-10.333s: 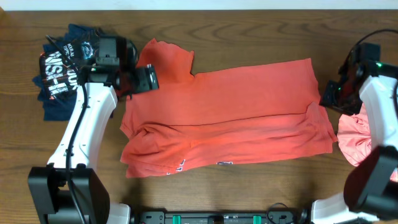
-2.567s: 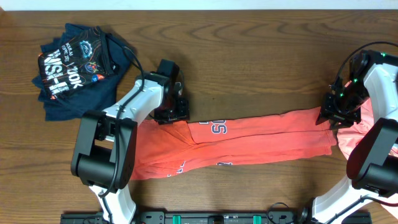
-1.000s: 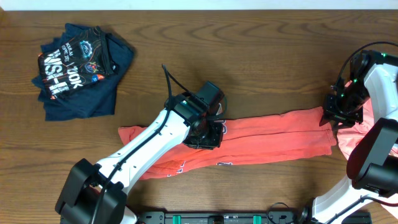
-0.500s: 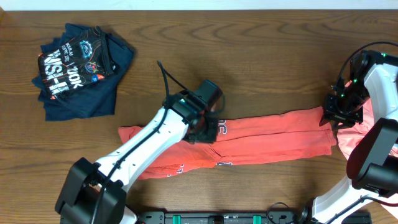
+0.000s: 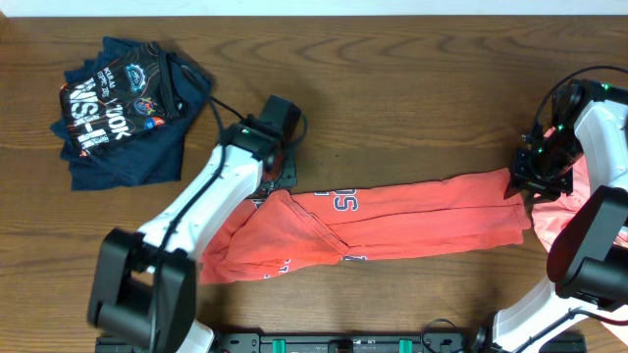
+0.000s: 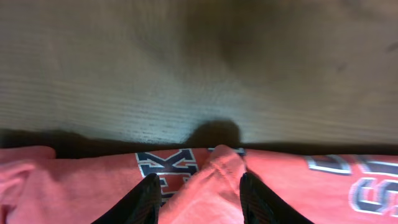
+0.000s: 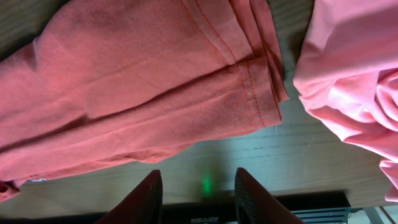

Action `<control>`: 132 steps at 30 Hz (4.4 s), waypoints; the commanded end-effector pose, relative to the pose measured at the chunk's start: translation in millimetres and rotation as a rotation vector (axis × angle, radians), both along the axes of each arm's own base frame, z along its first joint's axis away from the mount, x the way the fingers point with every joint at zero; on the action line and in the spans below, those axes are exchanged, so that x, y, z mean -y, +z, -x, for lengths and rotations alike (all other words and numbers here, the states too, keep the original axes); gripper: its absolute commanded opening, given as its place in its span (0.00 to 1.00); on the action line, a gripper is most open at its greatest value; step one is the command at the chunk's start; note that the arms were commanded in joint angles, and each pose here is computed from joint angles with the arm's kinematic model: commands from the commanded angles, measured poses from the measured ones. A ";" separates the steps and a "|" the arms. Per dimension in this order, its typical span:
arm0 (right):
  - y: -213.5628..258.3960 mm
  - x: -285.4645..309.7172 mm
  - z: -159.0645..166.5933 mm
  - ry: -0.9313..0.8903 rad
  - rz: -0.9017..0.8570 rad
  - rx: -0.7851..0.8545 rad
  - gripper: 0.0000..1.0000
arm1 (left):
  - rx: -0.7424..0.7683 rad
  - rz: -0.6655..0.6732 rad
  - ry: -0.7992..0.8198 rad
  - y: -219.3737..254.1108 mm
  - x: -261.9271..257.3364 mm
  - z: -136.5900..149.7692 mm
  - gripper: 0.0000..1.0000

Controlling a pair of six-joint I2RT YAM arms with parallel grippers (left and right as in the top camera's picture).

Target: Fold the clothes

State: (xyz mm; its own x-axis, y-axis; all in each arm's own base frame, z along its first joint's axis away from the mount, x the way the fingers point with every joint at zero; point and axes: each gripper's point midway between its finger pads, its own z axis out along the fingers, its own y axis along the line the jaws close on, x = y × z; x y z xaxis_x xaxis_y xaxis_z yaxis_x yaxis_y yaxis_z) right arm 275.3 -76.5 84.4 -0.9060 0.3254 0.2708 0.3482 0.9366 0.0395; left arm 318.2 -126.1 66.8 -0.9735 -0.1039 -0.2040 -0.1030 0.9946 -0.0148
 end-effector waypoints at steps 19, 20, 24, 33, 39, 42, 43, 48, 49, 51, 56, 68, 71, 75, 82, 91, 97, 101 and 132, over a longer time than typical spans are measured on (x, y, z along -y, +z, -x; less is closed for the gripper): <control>1.2 1.6 1.4 -0.009 0.006 0.001 0.37 | -0.277 0.215 -0.141 -28.4 40.8 46.7 0.06; 1.2 1.6 1.4 -0.009 0.006 0.001 0.37 | -0.312 0.232 -0.142 -26.6 42.2 54.9 0.06; 1.1 1.7 1.2 -0.009 0.006 0.002 0.37 | -0.425 0.172 -0.134 -24.9 26.8 81.9 0.06; 1.4 2.8 2.9 -0.007 0.013 -0.006 0.39 | -0.295 -0.025 -0.131 -32.8 -3.4 54.2 0.47; 0.2 16.7 3.7 0.017 0.087 -0.013 0.52 | -0.286 -0.020 -0.122 -28.4 -4.4 51.7 0.59; -3.6 18.4 -0.8 0.041 0.088 0.009 0.59 | -0.241 0.001 -0.075 -10.3 -7.6 42.3 0.59; -5.4 18.5 -1.1 0.048 0.086 0.013 0.61 | -0.216 0.012 -0.061 -2.6 -9.1 38.6 0.59; -27.4 18.2 -0.3 0.085 0.083 0.032 0.63 | -0.102 0.058 0.083 33.0 -26.9 29.2 0.62; -33.6 18.5 -1.3 0.090 0.085 0.043 0.61 | -0.099 0.058 0.114 35.6 -31.8 30.1 0.64; -49.0 19.1 -3.3 0.092 0.094 0.070 0.63 | -0.125 0.039 0.165 33.0 -40.4 37.2 0.65; -74.2 24.6 -4.0 0.104 0.120 0.114 0.66 | -0.228 0.000 0.245 5.1 -52.8 67.6 0.65; -84.5 24.9 -12.5 0.087 0.111 0.173 0.58 | -0.242 0.001 0.289 -66.4 -61.7 98.9 0.72; -84.6 24.8 -12.4 0.086 0.111 0.173 0.50 | -0.215 0.010 0.255 -76.4 -60.8 95.7 0.72; -84.7 18.2 -15.7 0.080 0.073 0.191 0.30 | -0.140 0.003 0.146 -79.4 -59.6 77.5 0.72; -84.5 11.4 -21.1 0.075 0.037 0.218 0.32 | -0.001 -0.006 0.156 -73.8 -69.9 41.1 0.72; -84.9 14.5 -23.6 0.077 0.053 0.227 0.50 | 0.057 0.086 0.196 -55.6 -83.1 9.6 0.72; -87.3 13.5 -21.6 0.085 0.050 0.224 0.50 | 0.034 0.141 0.151 -38.7 -71.8 7.3 0.92; -96.8 11.9 -15.2 0.105 0.046 0.222 0.52 | 0.050 0.144 0.150 -13.3 -71.7 6.8 0.96; -106.6 8.1 -0.2 0.194 0.033 0.214 0.61 | 0.068 0.168 0.190 14.1 -72.0 23.0 0.96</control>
State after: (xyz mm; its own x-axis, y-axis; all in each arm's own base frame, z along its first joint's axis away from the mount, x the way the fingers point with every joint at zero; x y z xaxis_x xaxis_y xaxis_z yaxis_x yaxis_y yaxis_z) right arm 297.0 -90.3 -4.5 -0.9896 0.1435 -0.0086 0.1430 0.9888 0.0417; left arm 291.8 -54.4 75.8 -0.9226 -0.3131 -0.2254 -0.2747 0.9433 -0.1862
